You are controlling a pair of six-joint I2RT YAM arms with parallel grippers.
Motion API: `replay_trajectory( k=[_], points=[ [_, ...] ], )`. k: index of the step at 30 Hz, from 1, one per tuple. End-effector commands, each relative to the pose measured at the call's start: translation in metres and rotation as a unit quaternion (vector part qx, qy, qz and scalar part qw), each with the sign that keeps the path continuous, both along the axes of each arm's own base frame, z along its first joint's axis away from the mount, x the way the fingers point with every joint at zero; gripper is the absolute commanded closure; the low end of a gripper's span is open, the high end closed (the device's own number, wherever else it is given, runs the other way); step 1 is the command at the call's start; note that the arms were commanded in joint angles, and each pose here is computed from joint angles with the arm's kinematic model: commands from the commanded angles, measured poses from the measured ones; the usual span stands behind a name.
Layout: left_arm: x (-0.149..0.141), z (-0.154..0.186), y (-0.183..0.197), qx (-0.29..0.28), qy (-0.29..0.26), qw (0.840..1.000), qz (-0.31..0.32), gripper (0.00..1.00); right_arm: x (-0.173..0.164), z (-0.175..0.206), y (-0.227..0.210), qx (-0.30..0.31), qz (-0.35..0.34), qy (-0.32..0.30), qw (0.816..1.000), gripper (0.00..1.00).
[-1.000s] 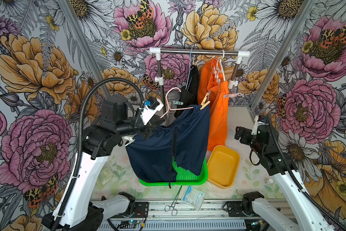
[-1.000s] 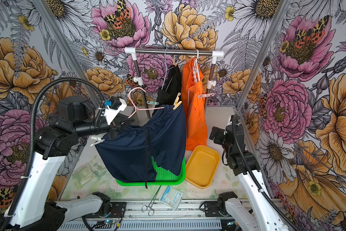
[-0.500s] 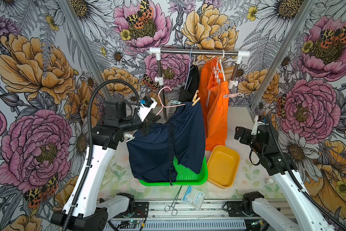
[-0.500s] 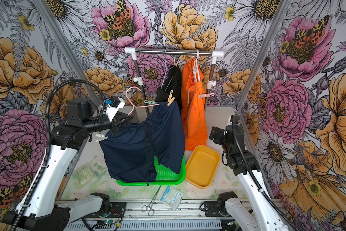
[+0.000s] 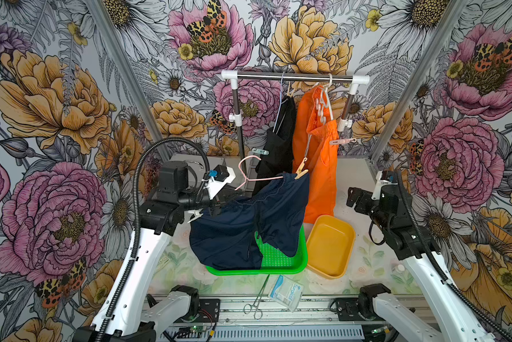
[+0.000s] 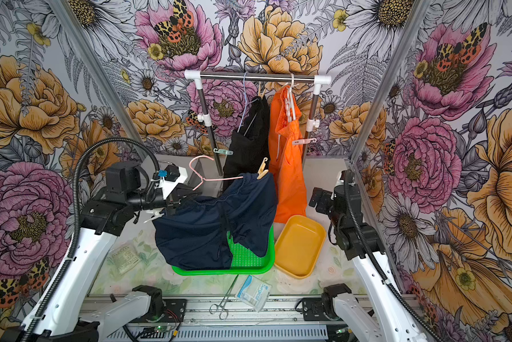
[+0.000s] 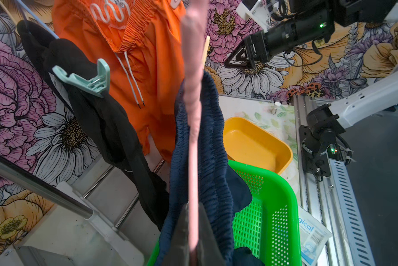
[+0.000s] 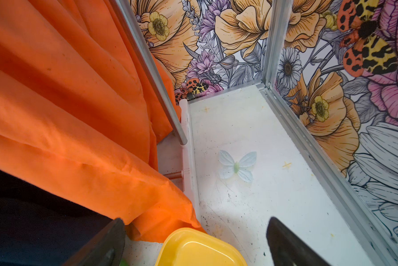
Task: Remove the clothespins securing shorts to the hanger
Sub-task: Remove the clothespin from the hanger.
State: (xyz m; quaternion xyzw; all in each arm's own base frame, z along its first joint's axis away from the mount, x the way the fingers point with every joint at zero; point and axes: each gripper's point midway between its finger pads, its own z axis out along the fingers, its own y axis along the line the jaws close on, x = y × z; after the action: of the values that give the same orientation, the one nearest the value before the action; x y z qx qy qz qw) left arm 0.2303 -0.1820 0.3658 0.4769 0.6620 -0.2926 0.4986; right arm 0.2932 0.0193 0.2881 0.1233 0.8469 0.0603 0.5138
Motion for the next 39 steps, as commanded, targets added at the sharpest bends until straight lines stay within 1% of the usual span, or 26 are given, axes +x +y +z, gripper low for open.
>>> replay_trajectory(
  k=[1, 3, 5, 7, 9, 11, 15, 18, 20, 23, 28, 32, 35, 39],
  points=[
    [-0.022, 0.001, -0.001, -0.007, -0.007, 1.0, -0.025, 1.0, -0.002, 0.004, 0.009, 0.008, 0.024, -0.007, 1.0, 0.03],
    [-0.028, -0.004, -0.001, -0.009, 0.002, 1.0, -0.027, 1.0, -0.002, 0.007, 0.019, 0.017, 0.053, -0.012, 0.998, 0.03],
    [-0.033, -0.009, -0.002, -0.008, 0.009, 0.999, -0.03, 1.0, -0.001, 0.012, 0.038, 0.029, 0.107, -0.022, 0.994, 0.04],
    [-0.035, -0.013, -0.003, -0.007, 0.013, 0.999, -0.031, 1.0, -0.003, 0.02, 0.057, 0.042, 0.164, -0.039, 0.985, 0.04],
    [-0.036, -0.016, -0.003, -0.006, 0.018, 0.999, -0.027, 1.0, -0.006, 0.028, 0.076, 0.057, 0.22, -0.056, 0.972, 0.04],
    [-0.038, -0.02, -0.003, -0.008, 0.024, 0.999, -0.029, 1.0, -0.011, 0.039, 0.095, 0.073, 0.276, -0.081, 0.955, 0.04],
    [-0.044, -0.021, -0.002, -0.011, 0.025, 0.999, -0.03, 1.0, -0.021, 0.053, 0.118, 0.084, 0.354, -0.123, 0.923, 0.05],
    [-0.047, -0.013, 0.001, -0.02, 0.017, 0.999, -0.027, 1.0, -0.031, 0.061, 0.132, 0.083, 0.405, -0.154, 0.897, 0.08],
    [-0.05, -0.007, 0.003, -0.031, 0.017, 0.999, -0.027, 1.0, -0.039, 0.069, 0.141, 0.085, 0.44, -0.178, 0.876, 0.09],
    [-0.054, -0.002, 0.007, -0.043, 0.025, 0.998, -0.027, 1.0, -0.052, 0.082, 0.149, 0.086, 0.478, -0.213, 0.848, 0.08],
    [-0.059, -0.005, 0.007, -0.05, 0.047, 0.997, -0.029, 1.0, -0.067, 0.1, 0.157, 0.084, 0.514, -0.264, 0.812, 0.06],
    [-0.063, -0.004, 0.004, -0.056, 0.05, 0.996, -0.042, 1.0, -0.069, 0.107, 0.163, 0.086, 0.54, -0.265, 0.794, 0.06],
    [-0.066, -0.003, 0.002, -0.055, 0.05, 0.996, -0.049, 1.0, -0.068, 0.11, 0.171, 0.095, 0.562, -0.254, 0.781, 0.11],
    [-0.069, -0.004, -0.003, -0.05, 0.048, 0.996, -0.061, 1.0, -0.065, 0.112, 0.18, 0.102, 0.581, -0.245, 0.77, 0.15]
  ],
)
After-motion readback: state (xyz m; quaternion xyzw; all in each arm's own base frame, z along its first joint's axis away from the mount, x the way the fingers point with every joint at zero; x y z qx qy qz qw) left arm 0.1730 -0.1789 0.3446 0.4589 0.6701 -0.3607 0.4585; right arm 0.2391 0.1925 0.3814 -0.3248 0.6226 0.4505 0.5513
